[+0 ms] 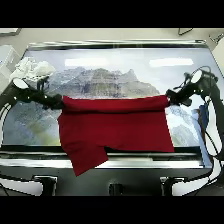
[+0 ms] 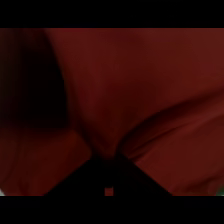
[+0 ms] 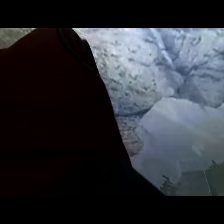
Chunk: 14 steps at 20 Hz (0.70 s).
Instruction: Fold the clothes and pants, and hang the long-sleeved shirts on hangers.
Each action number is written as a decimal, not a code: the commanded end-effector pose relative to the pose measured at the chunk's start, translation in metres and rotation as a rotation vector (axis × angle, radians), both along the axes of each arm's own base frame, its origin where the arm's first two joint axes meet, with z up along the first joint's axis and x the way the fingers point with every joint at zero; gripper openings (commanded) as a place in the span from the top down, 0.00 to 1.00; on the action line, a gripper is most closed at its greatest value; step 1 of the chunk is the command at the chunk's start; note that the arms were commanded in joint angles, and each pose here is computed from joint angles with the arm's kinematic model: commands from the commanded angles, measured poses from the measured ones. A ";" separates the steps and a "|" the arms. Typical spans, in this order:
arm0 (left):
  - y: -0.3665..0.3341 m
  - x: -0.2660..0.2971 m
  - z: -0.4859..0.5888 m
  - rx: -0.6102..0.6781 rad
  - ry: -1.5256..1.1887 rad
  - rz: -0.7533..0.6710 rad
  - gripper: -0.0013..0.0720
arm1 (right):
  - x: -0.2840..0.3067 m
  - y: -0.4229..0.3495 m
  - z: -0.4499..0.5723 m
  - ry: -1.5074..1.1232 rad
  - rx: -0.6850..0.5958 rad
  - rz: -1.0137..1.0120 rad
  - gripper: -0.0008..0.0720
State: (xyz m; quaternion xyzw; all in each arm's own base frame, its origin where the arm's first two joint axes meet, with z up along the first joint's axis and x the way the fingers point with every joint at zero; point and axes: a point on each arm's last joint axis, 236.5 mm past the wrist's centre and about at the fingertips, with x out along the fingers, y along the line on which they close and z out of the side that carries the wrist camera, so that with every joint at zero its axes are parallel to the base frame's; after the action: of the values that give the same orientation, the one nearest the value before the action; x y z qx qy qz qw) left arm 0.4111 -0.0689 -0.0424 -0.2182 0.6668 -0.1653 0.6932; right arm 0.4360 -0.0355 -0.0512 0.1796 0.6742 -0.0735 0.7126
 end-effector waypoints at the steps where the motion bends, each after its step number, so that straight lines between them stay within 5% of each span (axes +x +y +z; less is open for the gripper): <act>1: -0.005 -0.051 -0.026 -0.004 0.178 -0.041 0.95 | -0.041 0.007 -0.023 0.143 0.024 0.054 0.94; 6: -0.007 -0.050 -0.029 0.002 0.177 -0.025 0.94 | -0.034 0.019 -0.023 0.112 0.070 0.040 0.93; 7: -0.004 -0.046 -0.026 0.002 0.169 -0.018 0.79 | -0.034 0.020 -0.022 0.114 0.075 0.039 0.85; 9: 0.007 -0.043 -0.009 -0.010 0.182 0.000 0.28 | -0.044 0.014 -0.007 0.152 0.084 0.020 0.34; 10: 0.014 -0.044 0.004 -0.018 0.191 -0.011 0.23 | -0.048 0.004 0.005 0.154 0.086 0.013 0.22; 14: 0.041 -0.068 0.034 -0.022 0.196 0.022 0.23 | -0.094 -0.042 0.040 0.219 0.114 -0.088 0.16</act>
State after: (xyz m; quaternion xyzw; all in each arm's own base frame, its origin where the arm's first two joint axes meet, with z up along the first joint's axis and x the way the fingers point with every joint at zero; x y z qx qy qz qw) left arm 0.3615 -0.0405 -0.0262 -0.2407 0.7222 -0.1454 0.6319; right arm 0.3758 -0.0567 -0.0314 0.2169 0.7251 -0.0714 0.6497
